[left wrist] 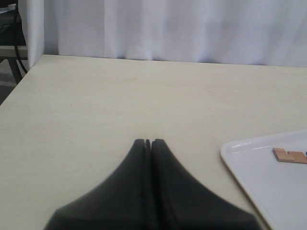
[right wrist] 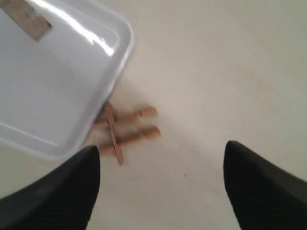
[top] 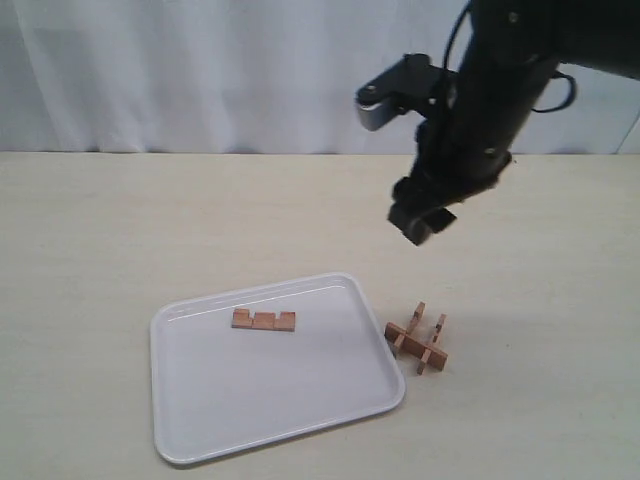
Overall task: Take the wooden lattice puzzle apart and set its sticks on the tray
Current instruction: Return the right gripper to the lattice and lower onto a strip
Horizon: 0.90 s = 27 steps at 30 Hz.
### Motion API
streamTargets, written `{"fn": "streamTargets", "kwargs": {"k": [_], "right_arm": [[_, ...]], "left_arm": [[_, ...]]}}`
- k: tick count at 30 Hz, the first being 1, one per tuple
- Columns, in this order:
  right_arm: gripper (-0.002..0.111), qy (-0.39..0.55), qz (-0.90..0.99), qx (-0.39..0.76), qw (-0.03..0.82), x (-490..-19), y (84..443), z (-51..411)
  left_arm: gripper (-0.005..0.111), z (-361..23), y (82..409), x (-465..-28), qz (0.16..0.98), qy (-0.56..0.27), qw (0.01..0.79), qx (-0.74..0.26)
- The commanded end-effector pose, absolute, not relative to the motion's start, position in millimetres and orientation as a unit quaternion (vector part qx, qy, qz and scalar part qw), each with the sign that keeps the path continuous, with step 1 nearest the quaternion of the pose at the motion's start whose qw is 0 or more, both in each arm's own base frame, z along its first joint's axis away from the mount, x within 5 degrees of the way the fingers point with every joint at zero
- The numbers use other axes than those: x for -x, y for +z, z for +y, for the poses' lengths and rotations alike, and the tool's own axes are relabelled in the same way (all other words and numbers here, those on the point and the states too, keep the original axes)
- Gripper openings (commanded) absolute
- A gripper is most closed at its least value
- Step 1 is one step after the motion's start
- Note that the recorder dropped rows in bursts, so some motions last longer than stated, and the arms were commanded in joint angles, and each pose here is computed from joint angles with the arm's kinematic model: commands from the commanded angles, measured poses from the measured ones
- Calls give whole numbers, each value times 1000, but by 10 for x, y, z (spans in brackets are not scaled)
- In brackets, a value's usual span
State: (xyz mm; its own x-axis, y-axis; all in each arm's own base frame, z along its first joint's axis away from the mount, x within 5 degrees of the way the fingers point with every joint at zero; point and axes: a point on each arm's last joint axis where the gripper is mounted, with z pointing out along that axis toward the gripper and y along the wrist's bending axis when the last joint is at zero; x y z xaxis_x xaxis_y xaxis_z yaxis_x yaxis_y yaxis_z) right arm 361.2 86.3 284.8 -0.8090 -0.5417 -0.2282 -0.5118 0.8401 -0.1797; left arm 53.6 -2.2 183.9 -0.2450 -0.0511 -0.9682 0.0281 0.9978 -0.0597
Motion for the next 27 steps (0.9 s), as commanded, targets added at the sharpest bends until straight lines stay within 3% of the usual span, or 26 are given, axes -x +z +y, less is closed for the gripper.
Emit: {"fn": "streamTargets", "kwargs": {"k": [1,12,21,27], "right_arm": [[68,-50,968,238,58,-3454,2576,466],[68,-17,960,278,-30,-3102,1961,409],[68,-15,938,343,48,-3036,1557,437],[68,-12,931,362,45,-3082,1374,536]], "left_arm": [[0,-23,1839,-539,786,-33,618,6],[0,-23,1839,-539,786,-33,618,6],[0,-23,1839,-539,786,-33,618,6],[0,-23,1839,-539,786,-33,618,6]]}}
